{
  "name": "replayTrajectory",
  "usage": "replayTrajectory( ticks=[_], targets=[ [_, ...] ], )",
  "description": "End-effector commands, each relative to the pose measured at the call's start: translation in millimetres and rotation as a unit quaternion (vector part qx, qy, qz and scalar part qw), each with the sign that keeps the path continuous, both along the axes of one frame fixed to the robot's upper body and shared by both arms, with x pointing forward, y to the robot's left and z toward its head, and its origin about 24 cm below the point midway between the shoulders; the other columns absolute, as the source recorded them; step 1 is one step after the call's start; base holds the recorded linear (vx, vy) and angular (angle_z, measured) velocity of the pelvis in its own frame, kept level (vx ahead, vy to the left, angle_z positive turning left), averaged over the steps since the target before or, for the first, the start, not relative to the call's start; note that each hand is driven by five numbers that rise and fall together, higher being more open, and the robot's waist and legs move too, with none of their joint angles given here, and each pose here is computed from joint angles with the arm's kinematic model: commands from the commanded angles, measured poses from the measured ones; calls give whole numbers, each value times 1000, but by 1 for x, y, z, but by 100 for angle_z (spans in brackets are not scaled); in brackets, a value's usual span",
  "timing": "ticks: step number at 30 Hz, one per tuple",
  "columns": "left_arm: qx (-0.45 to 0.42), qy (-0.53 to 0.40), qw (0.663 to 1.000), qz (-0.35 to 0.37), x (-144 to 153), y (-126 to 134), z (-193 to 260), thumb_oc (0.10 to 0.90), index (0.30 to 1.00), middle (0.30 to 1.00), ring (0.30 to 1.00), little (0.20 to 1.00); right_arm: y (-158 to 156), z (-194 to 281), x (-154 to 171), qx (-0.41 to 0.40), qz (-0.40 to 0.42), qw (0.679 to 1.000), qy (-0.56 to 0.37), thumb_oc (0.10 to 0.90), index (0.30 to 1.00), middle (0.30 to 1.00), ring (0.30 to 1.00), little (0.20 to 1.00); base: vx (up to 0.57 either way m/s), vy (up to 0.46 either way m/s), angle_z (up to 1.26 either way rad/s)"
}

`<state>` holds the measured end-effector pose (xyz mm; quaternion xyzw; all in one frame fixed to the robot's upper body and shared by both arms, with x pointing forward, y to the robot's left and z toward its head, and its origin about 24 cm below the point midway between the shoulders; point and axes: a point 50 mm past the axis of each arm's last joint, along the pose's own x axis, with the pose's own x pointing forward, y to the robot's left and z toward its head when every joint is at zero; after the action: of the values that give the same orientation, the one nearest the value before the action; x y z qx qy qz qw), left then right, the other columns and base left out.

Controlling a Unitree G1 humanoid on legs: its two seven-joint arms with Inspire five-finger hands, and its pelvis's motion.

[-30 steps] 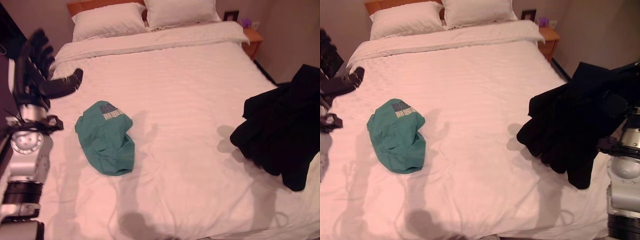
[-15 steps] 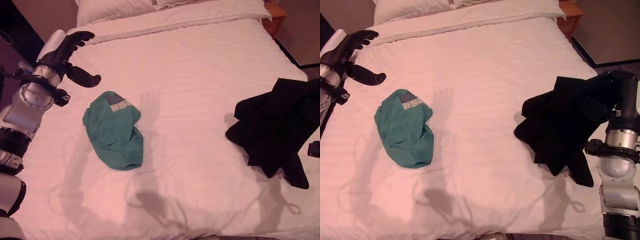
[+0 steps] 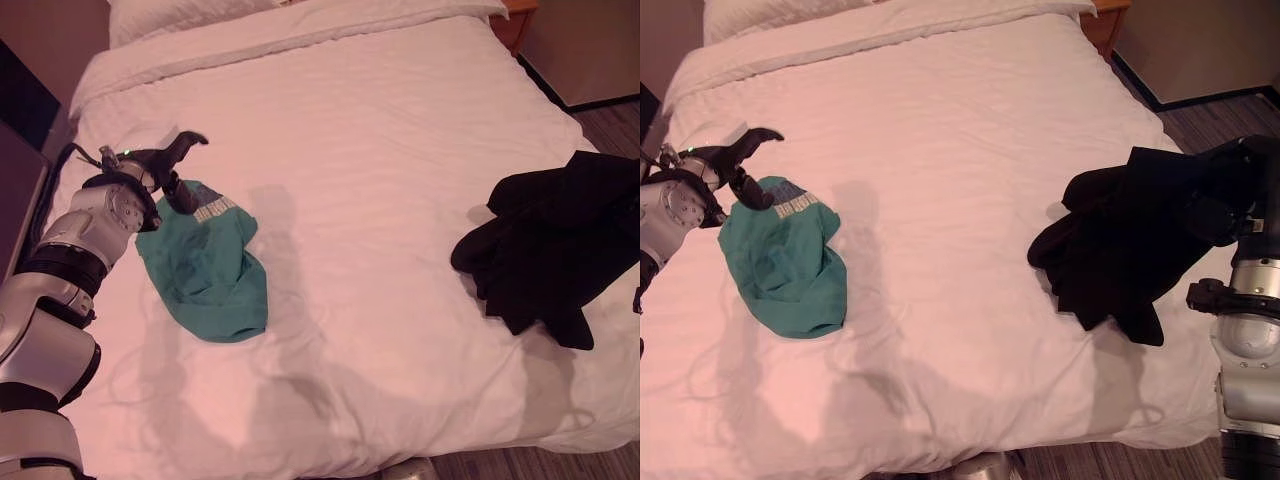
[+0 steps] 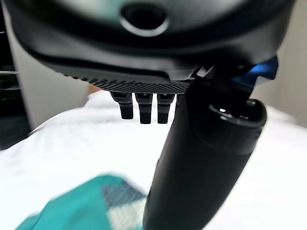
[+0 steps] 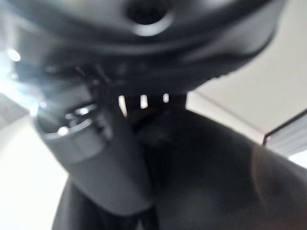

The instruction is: Pick up bed clothes into laundry basket.

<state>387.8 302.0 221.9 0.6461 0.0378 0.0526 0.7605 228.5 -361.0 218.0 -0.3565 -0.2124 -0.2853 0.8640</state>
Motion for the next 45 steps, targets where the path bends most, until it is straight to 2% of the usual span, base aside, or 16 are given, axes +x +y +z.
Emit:
replayTrajectory(
  ticks=[1,6,9,14,17,18,20,22,23,24,29,32,34,36,38,45],
  targets=[
    [-32,-127,989,66,-13,29,72,800,900,900,900,900,10,99,-32,-95,15,973,-208,400,300,300,300,300,7,1,-4],
    [-27,-96,993,61,-16,33,65,800,900,900,900,900,6,93,-33,-89,5,977,-194,400,300,300,300,300,7,-3,0],
    [-13,-45,997,56,-10,26,37,800,900,900,900,900,6,90,-28,-83,10,979,-186,400,300,300,300,300,-14,10,-2],
    [5,114,991,68,-2,10,-49,800,900,900,900,900,13,94,-20,-75,34,978,-191,400,300,300,300,300,-41,16,-1],
    [0,142,987,72,-4,7,-68,800,900,900,900,900,14,96,-19,-73,38,978,-193,400,300,300,300,300,0,0,0],
    [-19,194,977,85,-13,3,-109,800,900,900,900,900,14,98,-17,-63,45,976,-204,400,300,300,300,300,-17,26,-4],
    [-21,233,969,84,-19,-4,-134,800,900,900,900,900,15,100,-15,-61,51,975,-205,400,300,300,300,300,-3,31,-8],
    [-25,242,966,84,-21,-7,-142,800,900,900,900,900,15,101,-14,-61,53,975,-205,400,300,300,300,300,11,15,-12],
    [-37,248,965,79,-22,-12,-149,657,686,686,686,686,15,101,-14,-58,55,975,-207,400,300,300,300,300,25,12,-10],
    [-53,242,966,81,-22,-14,-152,400,300,300,300,300,14,102,-15,-57,55,974,-211,400,300,300,300,300,23,6,-7],
    [-119,174,974,80,-17,-13,-136,400,300,300,300,300,12,100,-18,-58,47,974,-215,400,300,300,300,300,20,-9,-5],
    [-248,21,965,81,-12,4,-89,400,300,300,300,300,7,92,-22,-59,25,977,-201,400,300,300,300,300,42,-7,-1],
    [-264,-15,961,79,-14,11,-76,400,300,300,300,300,5,91,-25,-61,17,978,-197,400,300,300,300,300,1,-29,5],
    [-341,-160,926,11,-23,17,-16,400,300,300,300,300,-3,87,-33,-66,-9,980,-186,400,300,300,300,300,74,-35,6],
    [-366,-254,894,-40,-39,20,25,400,300,300,300,300,-6,85,-35,-68,-20,981,-182,400,300,300,300,300,47,-36,13],
    [-338,-432,830,-105,-83,23,96,400,300,300,300,300,-6,97,-33,-94,-34,978,-183,400,300,300,300,300,27,-23,13]
  ],
)
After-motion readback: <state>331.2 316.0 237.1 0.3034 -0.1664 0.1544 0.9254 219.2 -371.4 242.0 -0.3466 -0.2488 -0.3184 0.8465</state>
